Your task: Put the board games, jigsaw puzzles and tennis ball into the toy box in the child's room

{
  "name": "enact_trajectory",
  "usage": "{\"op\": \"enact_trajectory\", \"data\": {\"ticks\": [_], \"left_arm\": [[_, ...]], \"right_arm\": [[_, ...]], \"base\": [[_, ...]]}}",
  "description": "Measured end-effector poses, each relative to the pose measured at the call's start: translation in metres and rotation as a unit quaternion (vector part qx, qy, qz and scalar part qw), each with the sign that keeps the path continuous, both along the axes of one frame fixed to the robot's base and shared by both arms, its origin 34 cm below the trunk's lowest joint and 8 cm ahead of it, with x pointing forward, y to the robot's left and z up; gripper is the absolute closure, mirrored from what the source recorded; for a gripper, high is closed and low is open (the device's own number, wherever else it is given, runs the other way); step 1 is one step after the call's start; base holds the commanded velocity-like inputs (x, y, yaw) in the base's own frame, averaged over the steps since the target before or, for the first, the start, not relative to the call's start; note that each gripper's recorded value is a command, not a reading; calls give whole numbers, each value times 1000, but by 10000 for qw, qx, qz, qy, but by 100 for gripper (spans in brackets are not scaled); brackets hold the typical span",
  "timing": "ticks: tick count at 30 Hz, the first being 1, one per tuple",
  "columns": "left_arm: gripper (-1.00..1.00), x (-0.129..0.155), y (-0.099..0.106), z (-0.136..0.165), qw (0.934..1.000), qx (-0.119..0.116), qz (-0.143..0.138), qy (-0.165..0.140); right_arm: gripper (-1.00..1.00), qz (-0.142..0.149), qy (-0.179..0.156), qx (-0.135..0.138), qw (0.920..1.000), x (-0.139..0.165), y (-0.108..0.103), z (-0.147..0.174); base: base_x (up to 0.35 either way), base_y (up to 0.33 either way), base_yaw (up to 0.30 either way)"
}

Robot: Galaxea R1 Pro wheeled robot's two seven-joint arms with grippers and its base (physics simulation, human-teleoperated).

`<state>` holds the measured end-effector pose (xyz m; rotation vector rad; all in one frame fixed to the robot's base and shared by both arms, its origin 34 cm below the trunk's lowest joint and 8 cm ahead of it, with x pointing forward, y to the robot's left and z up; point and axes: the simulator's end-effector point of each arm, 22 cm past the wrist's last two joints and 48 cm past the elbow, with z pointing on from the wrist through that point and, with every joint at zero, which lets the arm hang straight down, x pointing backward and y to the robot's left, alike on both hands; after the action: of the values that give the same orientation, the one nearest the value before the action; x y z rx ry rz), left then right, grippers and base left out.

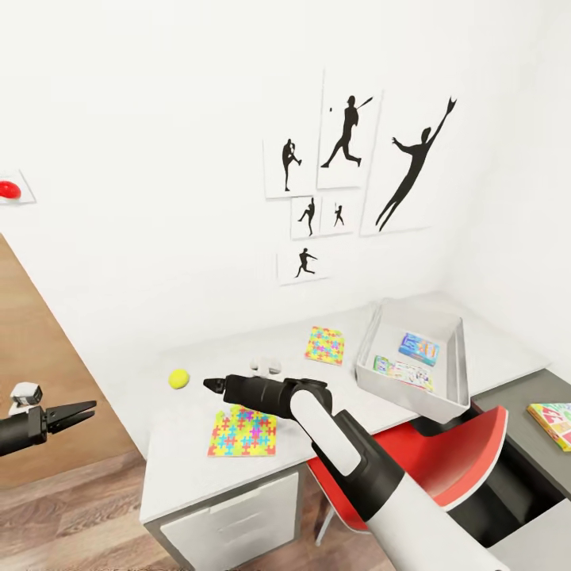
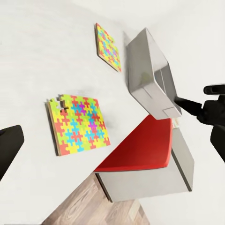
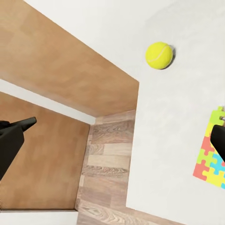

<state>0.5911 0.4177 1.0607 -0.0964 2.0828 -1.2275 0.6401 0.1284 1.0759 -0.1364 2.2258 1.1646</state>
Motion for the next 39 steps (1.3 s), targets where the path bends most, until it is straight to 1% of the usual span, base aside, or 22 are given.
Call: {"op": "enact_trajectory", "data": {"ticks": [6, 13, 29, 34, 39], "left_arm": [[-100, 1, 1, -3, 10000, -12, 17, 24], [-100, 1, 1, -7, 10000, -11, 24, 70], [-100, 2, 0, -20, 9998, 1, 14, 221], [-100, 2, -1, -22, 9997, -6, 11, 234], [-100, 2, -1, -21, 9997, -6, 7, 225]], "right_arm": [[-100, -16, 36, -5, 10000, 1, 0, -4], [-100, -74, 106, -92, 9999, 3, -3, -13], [-100, -93, 215, -117, 9997, 5, -4, -26], [-100, -139, 102, -245, 9996, 9, -8, -29], [-100, -169, -9, -341, 9993, 12, -10, -28]], "base": [[0, 1, 112], [0, 0, 121], [0, 0, 118], [0, 0, 7], [0, 0, -132]]}}
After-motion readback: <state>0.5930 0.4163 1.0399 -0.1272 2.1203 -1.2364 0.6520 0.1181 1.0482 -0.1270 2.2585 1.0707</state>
